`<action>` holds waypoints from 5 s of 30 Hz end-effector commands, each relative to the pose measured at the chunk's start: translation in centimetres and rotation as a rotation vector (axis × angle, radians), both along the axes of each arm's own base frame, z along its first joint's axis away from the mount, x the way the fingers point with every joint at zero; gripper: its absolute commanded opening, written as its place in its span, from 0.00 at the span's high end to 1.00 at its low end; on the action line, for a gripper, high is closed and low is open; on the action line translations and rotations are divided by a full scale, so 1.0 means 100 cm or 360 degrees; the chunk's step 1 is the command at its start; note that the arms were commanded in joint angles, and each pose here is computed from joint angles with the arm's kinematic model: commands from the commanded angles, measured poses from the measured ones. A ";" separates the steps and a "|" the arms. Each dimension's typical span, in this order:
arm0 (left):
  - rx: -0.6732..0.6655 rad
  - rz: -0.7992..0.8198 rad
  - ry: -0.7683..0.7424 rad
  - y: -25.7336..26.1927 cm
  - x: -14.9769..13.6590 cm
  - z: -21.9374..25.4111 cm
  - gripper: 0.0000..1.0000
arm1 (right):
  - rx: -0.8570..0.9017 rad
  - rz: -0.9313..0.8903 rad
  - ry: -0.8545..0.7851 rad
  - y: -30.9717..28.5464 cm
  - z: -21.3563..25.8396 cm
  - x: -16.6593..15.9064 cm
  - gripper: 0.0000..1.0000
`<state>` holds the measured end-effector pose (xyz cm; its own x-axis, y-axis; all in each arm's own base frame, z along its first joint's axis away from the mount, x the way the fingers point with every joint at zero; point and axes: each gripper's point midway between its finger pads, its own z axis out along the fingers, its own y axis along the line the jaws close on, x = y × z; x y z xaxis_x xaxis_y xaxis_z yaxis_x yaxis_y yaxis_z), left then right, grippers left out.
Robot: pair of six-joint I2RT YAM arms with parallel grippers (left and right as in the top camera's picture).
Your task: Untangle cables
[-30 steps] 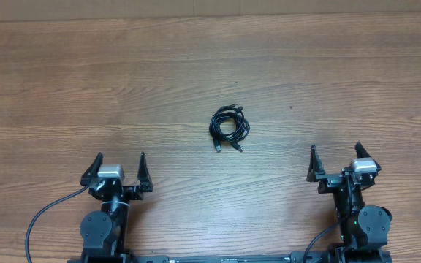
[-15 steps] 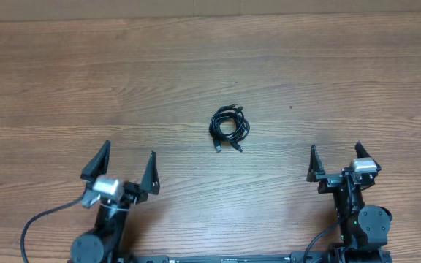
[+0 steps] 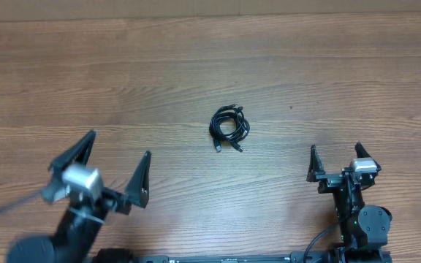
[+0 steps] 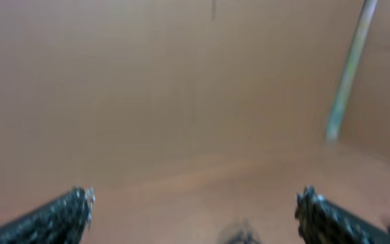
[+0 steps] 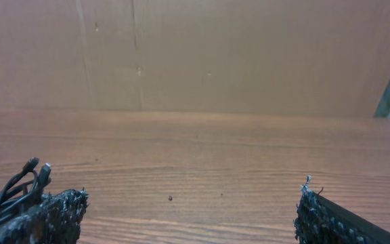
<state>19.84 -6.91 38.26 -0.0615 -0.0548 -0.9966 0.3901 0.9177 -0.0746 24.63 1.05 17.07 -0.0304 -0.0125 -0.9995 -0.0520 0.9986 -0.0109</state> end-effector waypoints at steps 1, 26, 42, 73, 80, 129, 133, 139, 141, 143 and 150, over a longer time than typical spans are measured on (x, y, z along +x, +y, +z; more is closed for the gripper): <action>0.0075 -0.0236 0.0302 -0.022 0.016 0.008 0.00 | 0.0009 -0.0008 -0.0010 0.000 -0.001 0.000 0.00; 0.0133 -0.0132 0.1786 -0.103 0.137 -0.125 0.01 | 0.0009 -0.0008 -0.0010 0.000 -0.001 0.000 0.00; 0.0134 -0.0224 0.2441 -0.139 0.157 -0.265 0.11 | 0.0009 -0.0008 -0.0010 0.000 -0.001 0.000 0.00; 0.0341 -0.0202 0.2304 -0.153 0.169 -0.288 0.01 | 0.0653 0.0849 0.0045 0.086 0.023 -0.029 0.00; 0.0338 -0.0197 0.2307 -0.153 0.169 -0.288 0.00 | 0.0454 0.0993 -0.0564 0.088 0.134 -0.064 0.00; 0.0242 0.0065 0.2296 -0.142 0.171 -0.354 0.52 | 0.0975 0.0850 0.1519 0.141 0.088 0.015 0.12; 0.0236 0.0072 0.2299 -0.142 0.171 -0.354 0.51 | 0.0974 0.0852 0.1514 0.141 0.088 0.015 0.12; 0.0243 0.0076 0.2357 -0.143 0.167 -0.367 0.56 | 0.0974 0.0852 0.1514 0.141 0.088 0.015 0.12; 0.0222 0.0035 0.2411 -0.148 0.162 -0.374 0.59 | 0.0974 0.0852 0.1514 0.141 0.088 0.015 0.12; 0.0200 0.0004 0.2438 -0.152 0.160 -0.378 0.64 | 0.0974 0.0852 0.1515 0.141 0.088 0.015 0.12; 0.0190 -0.0014 0.2400 -0.155 0.167 -0.374 0.75 | 0.0973 0.0852 0.1513 0.141 0.088 0.015 0.12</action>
